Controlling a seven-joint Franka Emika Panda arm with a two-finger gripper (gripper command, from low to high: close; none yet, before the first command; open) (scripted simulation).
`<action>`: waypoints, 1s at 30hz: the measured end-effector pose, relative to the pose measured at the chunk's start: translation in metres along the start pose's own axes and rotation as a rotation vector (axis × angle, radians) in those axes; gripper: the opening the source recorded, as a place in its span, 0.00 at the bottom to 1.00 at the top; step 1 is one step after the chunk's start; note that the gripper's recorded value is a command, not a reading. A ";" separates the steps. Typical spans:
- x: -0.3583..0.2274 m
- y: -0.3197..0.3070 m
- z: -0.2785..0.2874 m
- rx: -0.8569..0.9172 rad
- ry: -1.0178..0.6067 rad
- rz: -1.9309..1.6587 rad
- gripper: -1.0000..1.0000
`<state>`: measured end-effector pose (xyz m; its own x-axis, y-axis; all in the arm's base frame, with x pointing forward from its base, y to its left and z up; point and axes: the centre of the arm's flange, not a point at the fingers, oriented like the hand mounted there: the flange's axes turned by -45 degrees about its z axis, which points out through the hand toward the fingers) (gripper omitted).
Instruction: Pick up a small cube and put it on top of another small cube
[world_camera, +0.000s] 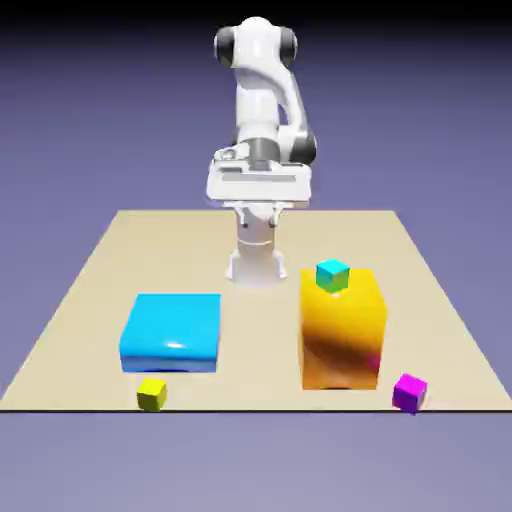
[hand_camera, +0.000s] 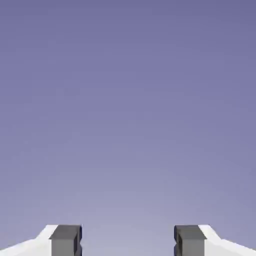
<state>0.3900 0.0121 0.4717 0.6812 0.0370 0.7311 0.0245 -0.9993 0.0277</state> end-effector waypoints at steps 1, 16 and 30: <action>0.008 -0.006 -0.007 -0.009 0.019 0.013 0.50; 0.082 -0.144 -0.094 -0.135 0.273 0.156 0.50; 0.053 -0.311 -0.062 -0.254 0.416 0.227 0.50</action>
<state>0.3733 0.3245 0.5446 0.3001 -0.1313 0.9448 -0.3025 -0.9525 -0.0362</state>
